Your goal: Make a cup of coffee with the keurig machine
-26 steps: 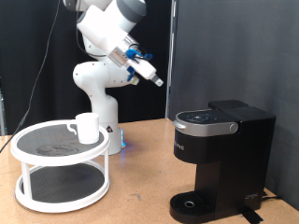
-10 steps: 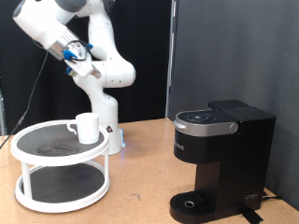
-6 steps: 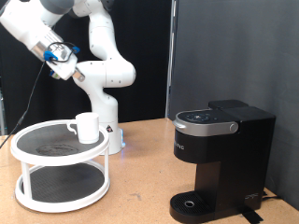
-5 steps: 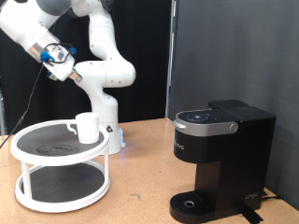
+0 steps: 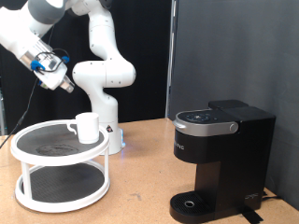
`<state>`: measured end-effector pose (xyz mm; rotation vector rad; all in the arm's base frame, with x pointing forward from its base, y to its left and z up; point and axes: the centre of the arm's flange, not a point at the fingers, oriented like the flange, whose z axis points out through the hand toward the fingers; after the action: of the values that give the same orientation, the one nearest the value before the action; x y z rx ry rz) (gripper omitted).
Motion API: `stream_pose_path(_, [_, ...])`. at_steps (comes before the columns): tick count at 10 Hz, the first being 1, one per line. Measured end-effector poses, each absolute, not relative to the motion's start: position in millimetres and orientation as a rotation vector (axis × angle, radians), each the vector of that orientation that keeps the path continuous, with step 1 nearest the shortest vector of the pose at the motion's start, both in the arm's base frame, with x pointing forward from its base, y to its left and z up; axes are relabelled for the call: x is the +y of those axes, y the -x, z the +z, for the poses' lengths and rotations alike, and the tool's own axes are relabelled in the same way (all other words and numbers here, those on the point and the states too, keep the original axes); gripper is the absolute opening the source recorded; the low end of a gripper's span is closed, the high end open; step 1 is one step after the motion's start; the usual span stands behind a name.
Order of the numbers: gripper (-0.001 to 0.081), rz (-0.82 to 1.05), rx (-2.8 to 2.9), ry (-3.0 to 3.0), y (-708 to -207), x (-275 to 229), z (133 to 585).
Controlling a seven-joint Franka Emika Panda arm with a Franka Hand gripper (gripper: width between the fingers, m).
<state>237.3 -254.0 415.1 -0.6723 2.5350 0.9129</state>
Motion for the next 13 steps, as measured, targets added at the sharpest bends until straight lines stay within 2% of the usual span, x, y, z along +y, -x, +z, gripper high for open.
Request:
stream_pose_path(2, [0.0407,0.888,2.539,0.684,-237.3,-249.4,394.4])
stream_pose_path(3, [0.0407,0.872,2.548,0.689,-237.0,-246.2,384.6])
stream_pose_path(4, [0.059,0.856,2.558,0.69,-236.7,-242.9,375.1])
stream_pose_path(5, [0.059,0.842,2.569,0.692,-236.0,-240.0,366.6])
stream_pose_path(6, [0.0688,0.833,2.578,0.698,-235.1,-237.6,359.2])
stream_pose_path(7, [0.0726,0.828,2.585,0.704,-234.2,-236.2,353.4])
stream_pose_path(13, [0.0734,0.799,2.586,0.702,-226.7,-238.1,335.8])
